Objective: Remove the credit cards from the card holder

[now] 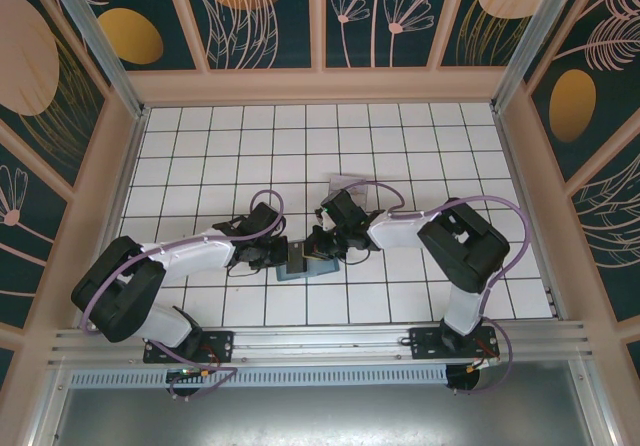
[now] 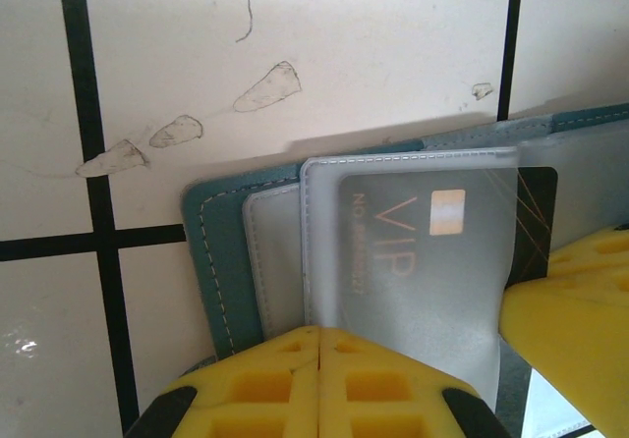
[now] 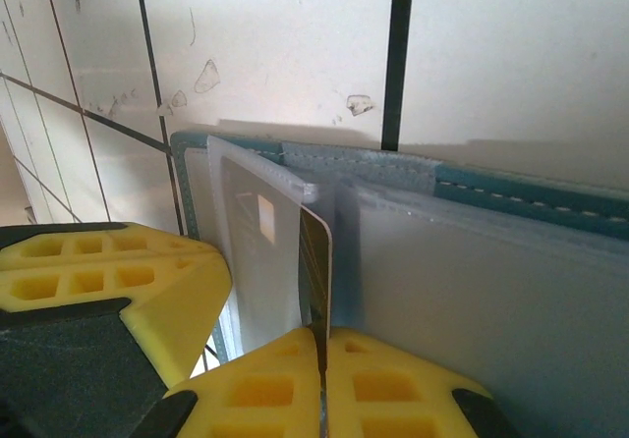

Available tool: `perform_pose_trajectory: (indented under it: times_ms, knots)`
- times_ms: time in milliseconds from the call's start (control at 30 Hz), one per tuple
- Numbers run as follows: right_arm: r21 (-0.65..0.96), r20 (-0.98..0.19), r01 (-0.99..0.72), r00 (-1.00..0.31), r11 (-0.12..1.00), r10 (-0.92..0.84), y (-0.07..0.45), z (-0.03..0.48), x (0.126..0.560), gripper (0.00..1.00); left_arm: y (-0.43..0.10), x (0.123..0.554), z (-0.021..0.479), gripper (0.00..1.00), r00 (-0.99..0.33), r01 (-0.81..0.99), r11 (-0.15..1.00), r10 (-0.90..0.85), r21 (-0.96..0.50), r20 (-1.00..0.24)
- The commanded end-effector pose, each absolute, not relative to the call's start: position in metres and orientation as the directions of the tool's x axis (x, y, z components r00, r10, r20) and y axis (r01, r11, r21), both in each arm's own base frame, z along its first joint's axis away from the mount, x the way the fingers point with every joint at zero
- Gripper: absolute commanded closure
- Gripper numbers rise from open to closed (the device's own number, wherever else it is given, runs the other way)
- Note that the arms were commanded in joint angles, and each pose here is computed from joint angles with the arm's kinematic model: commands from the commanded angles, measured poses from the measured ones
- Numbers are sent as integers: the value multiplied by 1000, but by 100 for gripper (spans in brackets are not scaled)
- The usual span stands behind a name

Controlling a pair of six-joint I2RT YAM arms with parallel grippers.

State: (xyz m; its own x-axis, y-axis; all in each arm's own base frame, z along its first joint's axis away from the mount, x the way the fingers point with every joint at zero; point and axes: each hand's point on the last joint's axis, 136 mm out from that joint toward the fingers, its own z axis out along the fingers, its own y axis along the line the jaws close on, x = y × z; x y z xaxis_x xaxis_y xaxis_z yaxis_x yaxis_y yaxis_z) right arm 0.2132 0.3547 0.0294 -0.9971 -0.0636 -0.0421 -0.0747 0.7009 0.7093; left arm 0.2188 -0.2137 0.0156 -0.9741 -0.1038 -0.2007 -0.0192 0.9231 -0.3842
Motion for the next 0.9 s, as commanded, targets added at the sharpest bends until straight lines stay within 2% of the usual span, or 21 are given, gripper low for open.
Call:
perform_pose_trajectory:
  times_ms: [0, 333, 867]
  knots:
    - [674, -57, -77, -997, 735, -53, 341, 29, 211, 92, -185, 194, -12, 92, -990, -52, 965, -83, -258, -110]
    - [660, -69, -78, -997, 747, -43, 333, 33, 211, 92, -183, 194, -9, 92, -990, -52, 967, -83, -249, -116]
    - [598, -184, -127, -983, 791, -19, 307, 72, 221, 96, -191, 214, 25, 92, -974, -39, 957, -101, -286, -205]
